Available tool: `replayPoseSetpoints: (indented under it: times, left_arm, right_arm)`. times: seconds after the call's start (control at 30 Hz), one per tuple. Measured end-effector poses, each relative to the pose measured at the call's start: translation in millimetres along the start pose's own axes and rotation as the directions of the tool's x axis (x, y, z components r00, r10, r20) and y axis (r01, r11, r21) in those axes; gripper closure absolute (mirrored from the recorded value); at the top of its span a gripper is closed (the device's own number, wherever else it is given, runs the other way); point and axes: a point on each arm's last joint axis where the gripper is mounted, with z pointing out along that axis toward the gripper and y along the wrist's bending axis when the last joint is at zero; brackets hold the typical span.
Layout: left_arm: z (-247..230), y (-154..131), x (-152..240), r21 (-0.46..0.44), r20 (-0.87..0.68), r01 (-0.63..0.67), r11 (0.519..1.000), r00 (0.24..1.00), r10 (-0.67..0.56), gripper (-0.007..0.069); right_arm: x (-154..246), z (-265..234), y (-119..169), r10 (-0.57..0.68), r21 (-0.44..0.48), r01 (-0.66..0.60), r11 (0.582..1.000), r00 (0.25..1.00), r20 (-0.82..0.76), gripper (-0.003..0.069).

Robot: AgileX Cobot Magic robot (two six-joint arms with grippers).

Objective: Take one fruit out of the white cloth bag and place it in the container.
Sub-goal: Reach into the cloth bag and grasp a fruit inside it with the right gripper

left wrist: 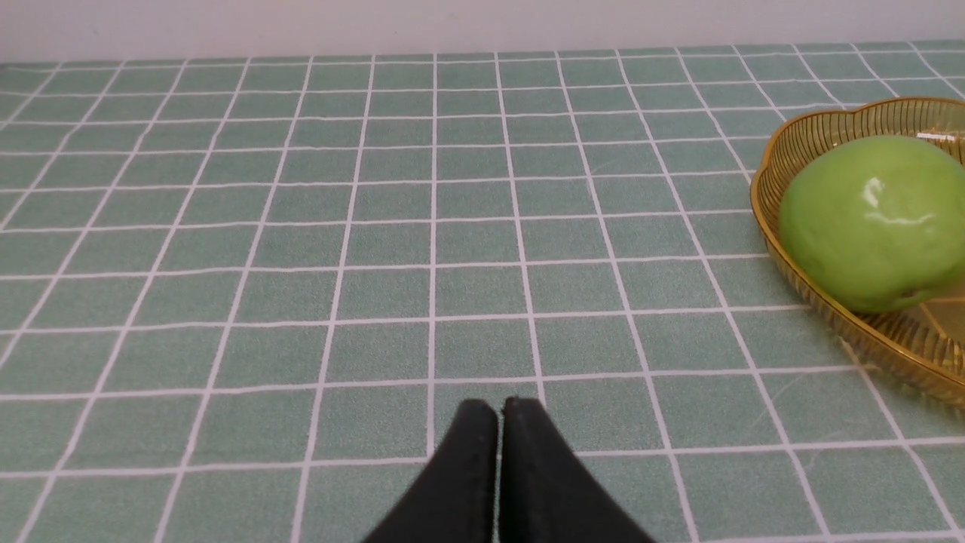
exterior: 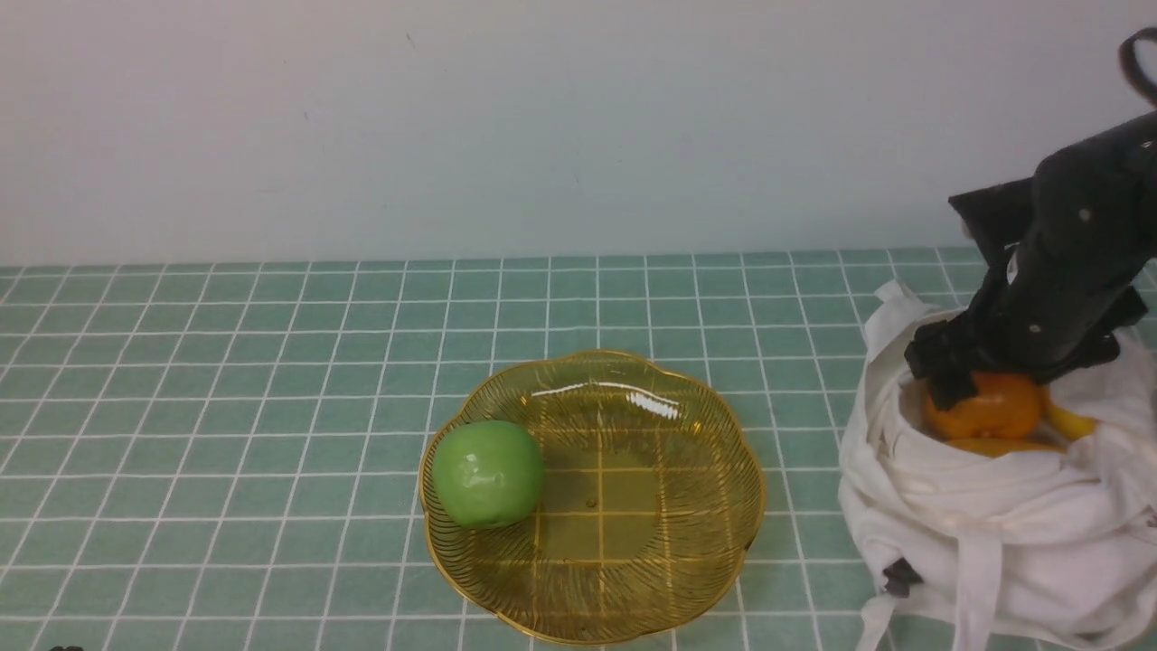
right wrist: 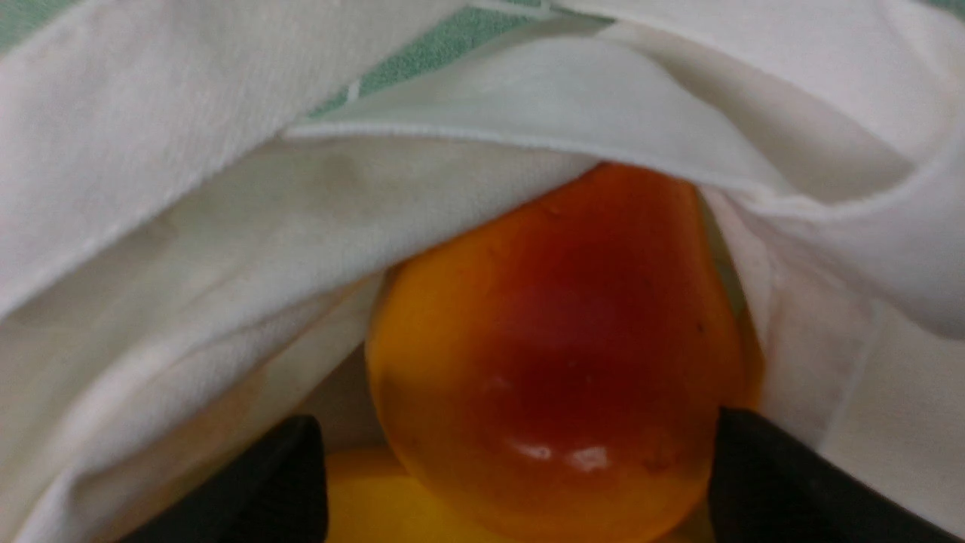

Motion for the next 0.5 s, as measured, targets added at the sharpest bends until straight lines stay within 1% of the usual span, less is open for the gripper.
replayPoseSetpoints:
  times: [0.13, 0.4, 0.5]
  left_arm:
    - [0, 0, 0, 0.000, 0.000, 0.000, 1.000, 1.000, 0.000, 0.0633]
    - [0, 0, 0, 0.000, 0.000, 0.000, 1.000, 1.000, 0.000, 0.0633]
    - [0, 0, 0, 0.000, 0.000, 0.000, 1.000, 1.000, 0.000, 0.0633]
  right_arm:
    - [-1, 15, 0, -0.029, 0.031, 0.029, 0.999, 1.000, -0.010, 0.0021]
    - [-10, 23, -2, -0.056, 0.089, 0.051, 0.995, 0.997, 0.056, 0.0020]
    - [-12, 25, -1, -0.060, 0.091, 0.054, 0.994, 0.996, 0.071, 0.0041]
